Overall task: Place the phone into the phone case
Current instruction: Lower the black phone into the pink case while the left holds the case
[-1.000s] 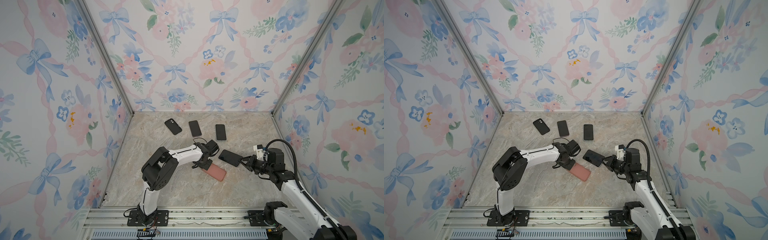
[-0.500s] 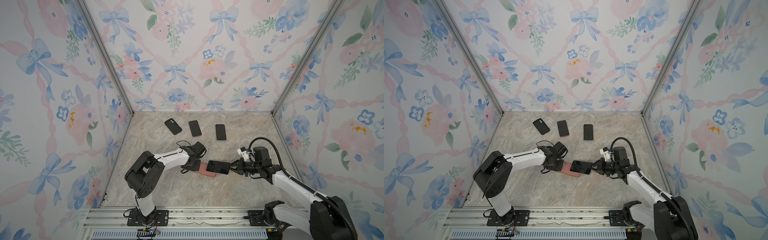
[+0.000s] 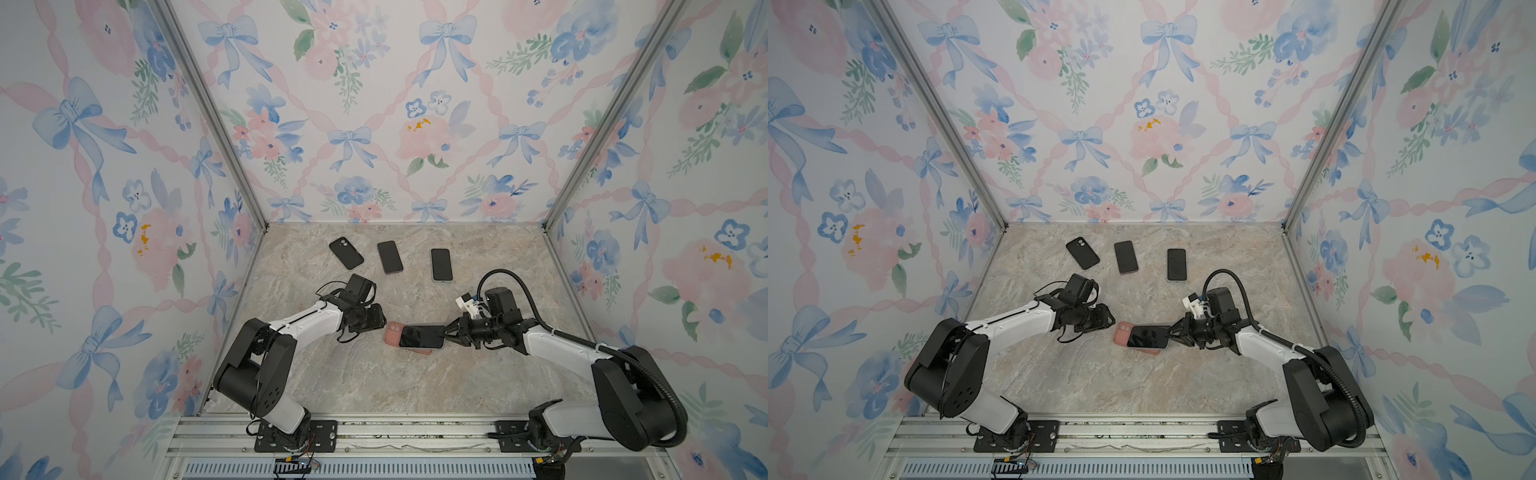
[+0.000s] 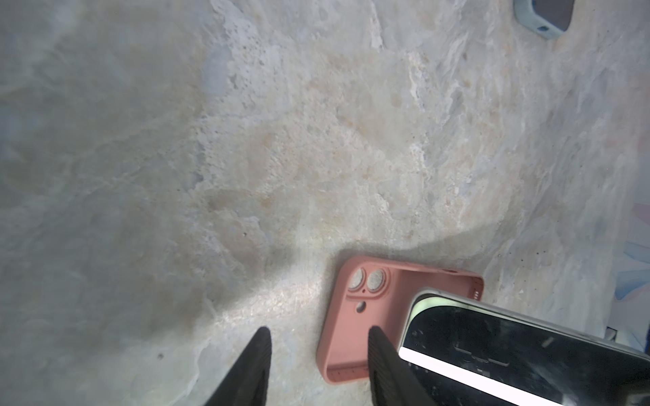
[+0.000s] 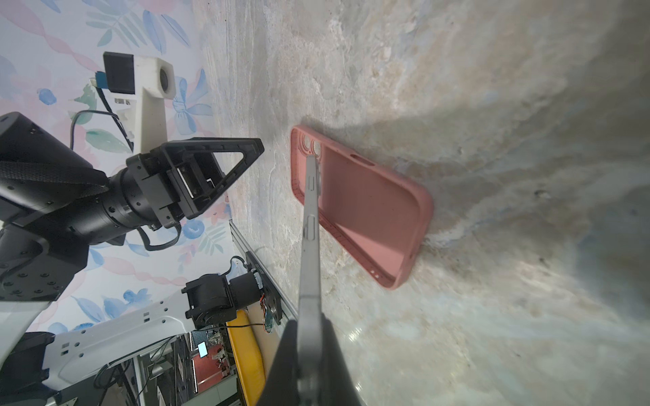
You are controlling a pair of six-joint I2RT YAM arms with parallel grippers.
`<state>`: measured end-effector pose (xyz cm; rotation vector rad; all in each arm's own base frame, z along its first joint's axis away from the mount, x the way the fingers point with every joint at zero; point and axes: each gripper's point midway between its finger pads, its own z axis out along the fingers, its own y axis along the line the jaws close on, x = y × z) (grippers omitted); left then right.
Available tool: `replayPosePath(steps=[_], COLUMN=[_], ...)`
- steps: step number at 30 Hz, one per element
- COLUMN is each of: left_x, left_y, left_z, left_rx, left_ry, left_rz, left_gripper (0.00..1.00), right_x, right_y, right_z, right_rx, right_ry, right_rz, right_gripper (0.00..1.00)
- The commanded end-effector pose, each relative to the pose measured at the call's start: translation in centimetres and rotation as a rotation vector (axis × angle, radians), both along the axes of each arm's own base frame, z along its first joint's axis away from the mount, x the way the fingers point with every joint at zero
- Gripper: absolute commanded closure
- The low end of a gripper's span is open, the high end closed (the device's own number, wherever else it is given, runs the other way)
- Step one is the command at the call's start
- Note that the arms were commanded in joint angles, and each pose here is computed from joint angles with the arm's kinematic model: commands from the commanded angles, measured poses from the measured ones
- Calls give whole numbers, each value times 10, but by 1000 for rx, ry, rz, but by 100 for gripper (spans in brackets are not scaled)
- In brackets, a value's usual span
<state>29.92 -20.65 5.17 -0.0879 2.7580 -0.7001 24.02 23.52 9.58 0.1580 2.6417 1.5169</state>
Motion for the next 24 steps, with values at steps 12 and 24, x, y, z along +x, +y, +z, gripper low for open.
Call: replayPosePath(steps=[12, 24], left_x=[-20, -27], left_y=[-18, -25], left_z=[-25, -28], left_rx=[-218, -242], left_ry=[98, 109], left_rz=[-33, -53], left_gripper=[52, 53], right_x=[13, 13], right_y=[18, 22], right_z=[-12, -33], right_rx=[4, -30], right_ry=[44, 83], right_rz=[66, 87], right_gripper=[100, 100])
